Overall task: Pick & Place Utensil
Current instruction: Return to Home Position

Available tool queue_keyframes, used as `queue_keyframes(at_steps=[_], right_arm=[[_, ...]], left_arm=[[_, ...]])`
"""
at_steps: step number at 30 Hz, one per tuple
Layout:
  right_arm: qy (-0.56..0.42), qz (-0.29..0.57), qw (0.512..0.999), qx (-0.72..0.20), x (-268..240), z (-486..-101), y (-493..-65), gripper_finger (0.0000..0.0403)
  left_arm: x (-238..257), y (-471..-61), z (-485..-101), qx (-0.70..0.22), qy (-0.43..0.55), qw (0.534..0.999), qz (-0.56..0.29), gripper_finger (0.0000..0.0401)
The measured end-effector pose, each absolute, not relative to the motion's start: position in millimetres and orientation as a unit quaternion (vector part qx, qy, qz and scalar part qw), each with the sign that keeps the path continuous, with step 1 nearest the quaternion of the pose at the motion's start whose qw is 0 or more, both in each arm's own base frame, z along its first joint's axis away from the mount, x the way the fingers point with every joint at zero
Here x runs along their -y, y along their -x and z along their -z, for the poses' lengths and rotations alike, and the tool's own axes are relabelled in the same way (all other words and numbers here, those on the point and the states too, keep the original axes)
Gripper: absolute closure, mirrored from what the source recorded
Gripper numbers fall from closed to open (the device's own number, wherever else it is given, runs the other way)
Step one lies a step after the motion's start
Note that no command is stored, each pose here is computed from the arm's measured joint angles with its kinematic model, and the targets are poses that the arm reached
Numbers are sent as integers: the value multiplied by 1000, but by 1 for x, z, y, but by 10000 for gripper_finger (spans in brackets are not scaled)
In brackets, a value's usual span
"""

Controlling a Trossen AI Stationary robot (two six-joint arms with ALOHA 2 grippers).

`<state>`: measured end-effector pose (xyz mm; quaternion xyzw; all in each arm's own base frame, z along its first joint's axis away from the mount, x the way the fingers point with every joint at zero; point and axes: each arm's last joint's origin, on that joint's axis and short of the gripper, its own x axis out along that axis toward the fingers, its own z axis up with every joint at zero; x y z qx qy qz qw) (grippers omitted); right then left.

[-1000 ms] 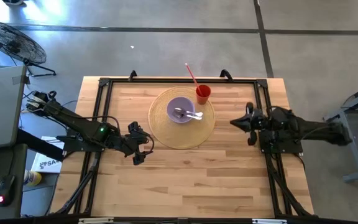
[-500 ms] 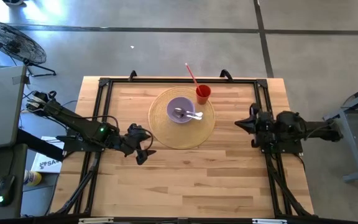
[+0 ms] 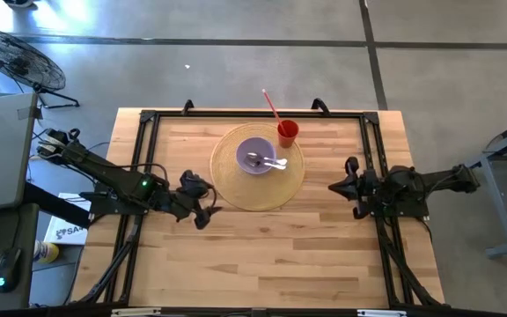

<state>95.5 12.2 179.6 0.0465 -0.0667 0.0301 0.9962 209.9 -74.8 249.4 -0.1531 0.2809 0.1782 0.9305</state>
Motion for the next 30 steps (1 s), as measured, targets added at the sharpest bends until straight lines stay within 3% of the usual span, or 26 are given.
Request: queue_keyframes(at_steps=[5,10,14,20,30], right_arm=[[-44,-28,997,54,-12,-177,-96,403],[-65,-13,997,46,-11,-175,-96,403],[-87,-1,995,48,-11,-176,-96,402],[-83,-7,995,48,-11,-176,-96,402],[-82,-7,996,47,-11,-176,-96,402]], left_arm=[[75,-211,-250,-289,98,939,-155,23],[80,-219,-260,-238,45,966,-89,23],[63,-217,-256,-215,35,971,-93,23],[37,-192,-240,-183,50,975,-116,23],[26,-138,-236,-52,34,997,-39,23]])
